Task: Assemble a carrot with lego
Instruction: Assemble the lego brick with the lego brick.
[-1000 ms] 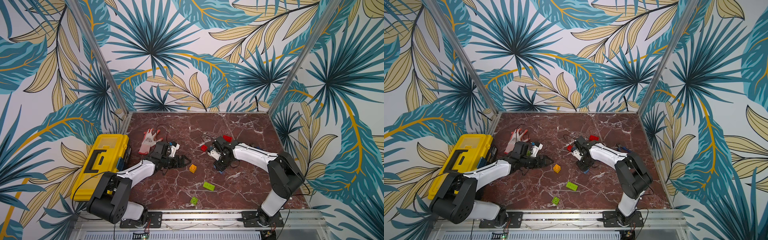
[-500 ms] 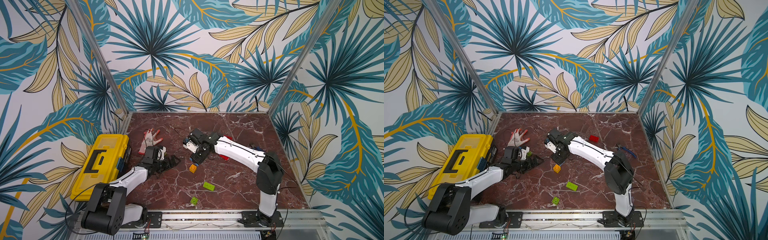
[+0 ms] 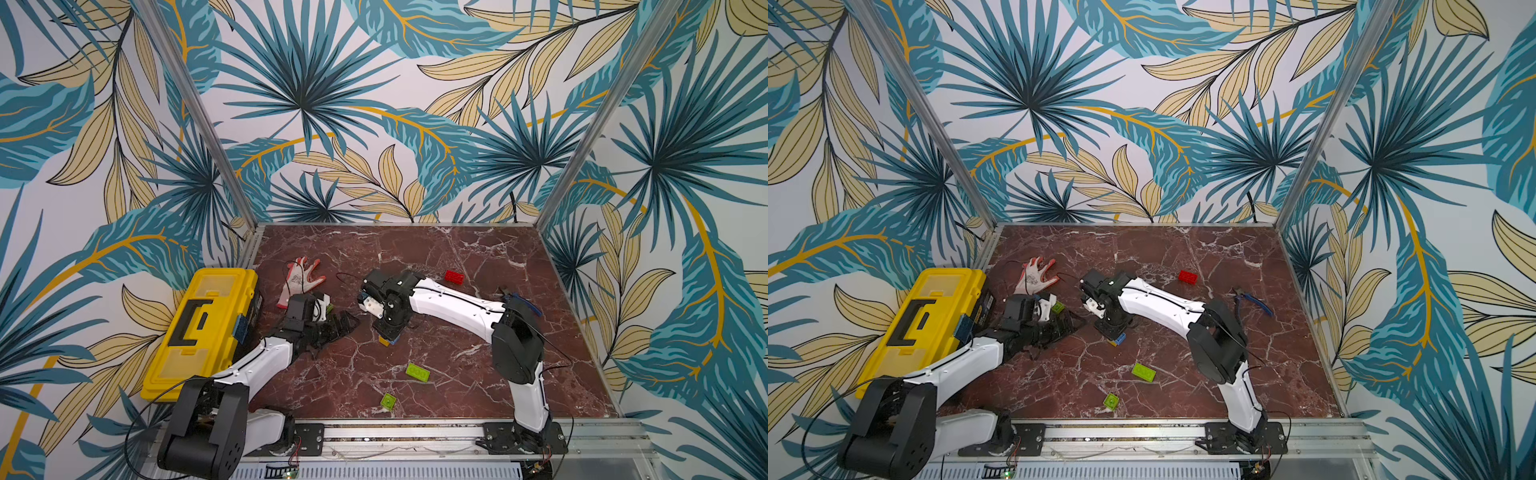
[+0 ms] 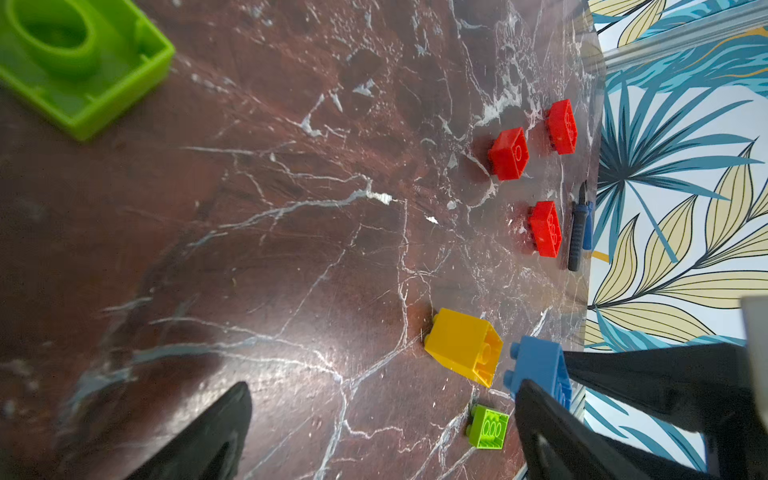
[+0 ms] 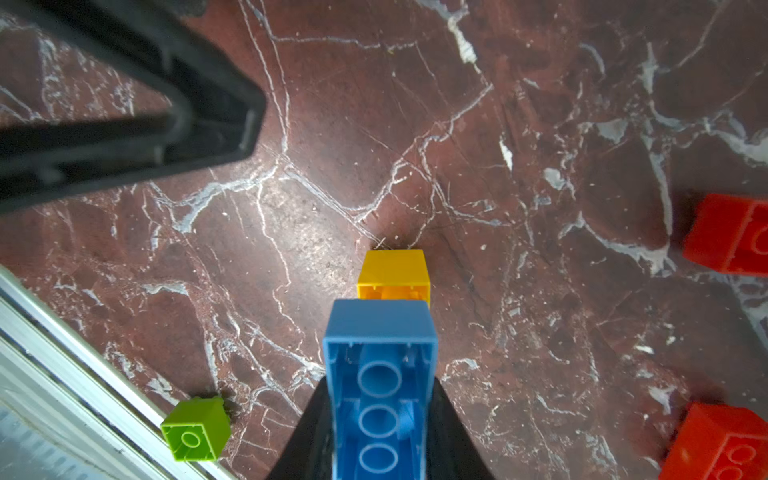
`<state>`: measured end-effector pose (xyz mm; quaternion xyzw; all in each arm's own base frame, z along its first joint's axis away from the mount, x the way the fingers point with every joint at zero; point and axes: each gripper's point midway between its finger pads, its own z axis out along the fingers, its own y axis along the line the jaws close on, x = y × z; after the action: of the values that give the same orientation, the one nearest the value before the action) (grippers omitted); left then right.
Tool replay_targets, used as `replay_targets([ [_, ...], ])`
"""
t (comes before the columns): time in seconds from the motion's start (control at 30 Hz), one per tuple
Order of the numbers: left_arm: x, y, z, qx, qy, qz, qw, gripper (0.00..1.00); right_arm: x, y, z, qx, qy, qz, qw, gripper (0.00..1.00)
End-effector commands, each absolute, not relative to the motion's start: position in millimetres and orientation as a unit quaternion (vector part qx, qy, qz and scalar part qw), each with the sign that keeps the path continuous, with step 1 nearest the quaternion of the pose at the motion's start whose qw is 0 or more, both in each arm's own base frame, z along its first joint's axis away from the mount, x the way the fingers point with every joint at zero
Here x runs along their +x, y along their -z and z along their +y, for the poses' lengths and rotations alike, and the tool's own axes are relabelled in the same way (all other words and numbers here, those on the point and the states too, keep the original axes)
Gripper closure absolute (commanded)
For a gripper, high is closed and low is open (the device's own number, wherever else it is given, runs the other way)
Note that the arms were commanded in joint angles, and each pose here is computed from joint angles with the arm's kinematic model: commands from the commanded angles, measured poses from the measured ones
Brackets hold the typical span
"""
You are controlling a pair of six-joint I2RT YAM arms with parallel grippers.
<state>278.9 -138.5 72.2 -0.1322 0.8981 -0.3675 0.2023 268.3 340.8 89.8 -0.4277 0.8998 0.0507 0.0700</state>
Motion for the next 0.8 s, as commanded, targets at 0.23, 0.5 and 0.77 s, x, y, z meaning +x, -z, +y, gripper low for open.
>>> replay_targets([
  [0.23,280,-70,-141,-0.121,0.378,0.896,0.199,0.01,271,-73,344,-0.431,-0.035,0.900,0.052,0.75],
  [0.5,280,-69,-142,-0.120,0.379,0.896,0.198,0.01,271,-62,342,-0.429,-0.026,0.902,0.039,0.75],
  [0.77,281,-68,-142,-0.120,0.379,0.896,0.196,0.01,268,-62,335,-0.425,-0.020,0.904,0.042,0.76],
])
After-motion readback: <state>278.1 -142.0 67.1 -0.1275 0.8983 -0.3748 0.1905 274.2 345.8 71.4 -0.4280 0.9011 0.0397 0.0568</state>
